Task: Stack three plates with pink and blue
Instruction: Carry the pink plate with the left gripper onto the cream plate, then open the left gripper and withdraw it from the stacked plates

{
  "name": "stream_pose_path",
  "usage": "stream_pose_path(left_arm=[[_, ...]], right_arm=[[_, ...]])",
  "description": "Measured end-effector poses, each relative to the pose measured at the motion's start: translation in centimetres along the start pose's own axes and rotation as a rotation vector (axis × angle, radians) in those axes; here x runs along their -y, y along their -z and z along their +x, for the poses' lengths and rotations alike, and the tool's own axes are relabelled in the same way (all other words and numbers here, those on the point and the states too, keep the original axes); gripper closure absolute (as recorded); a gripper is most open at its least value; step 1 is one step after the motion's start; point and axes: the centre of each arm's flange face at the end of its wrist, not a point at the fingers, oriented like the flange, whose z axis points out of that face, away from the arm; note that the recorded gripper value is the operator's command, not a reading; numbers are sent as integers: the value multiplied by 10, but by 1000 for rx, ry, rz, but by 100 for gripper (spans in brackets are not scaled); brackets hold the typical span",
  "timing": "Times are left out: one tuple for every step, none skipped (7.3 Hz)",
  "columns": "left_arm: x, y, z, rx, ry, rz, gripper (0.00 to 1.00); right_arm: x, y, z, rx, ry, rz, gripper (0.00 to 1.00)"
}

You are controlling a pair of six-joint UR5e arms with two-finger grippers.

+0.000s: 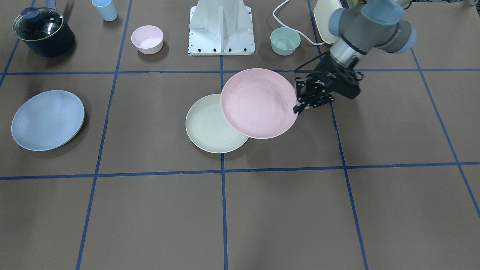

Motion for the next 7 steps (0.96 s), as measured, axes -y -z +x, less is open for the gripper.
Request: stream_pose_path(left_arm=[[-7,-19,10,11,8,-2,100],[-13,-28,14,18,9,-7,100],[-20,-34,16,25,7,-11,100],[-25,-38,16,30,4,-10,100],[-29,-40,16,34,3,-10,91],[-30,-42,16,36,2,-12,48],[-31,-43,16,36,2,-12,15]], right_arm=[[0,0,0,0,0,0,0],[0,0,0,0,0,0,0],[0,0,0,0,0,1,0],[0,0,0,0,1,1,0],[0,0,-1,1,1,1,0],[0,0,-1,1,1,1,0],[0,0,-1,2,1,1,0]])
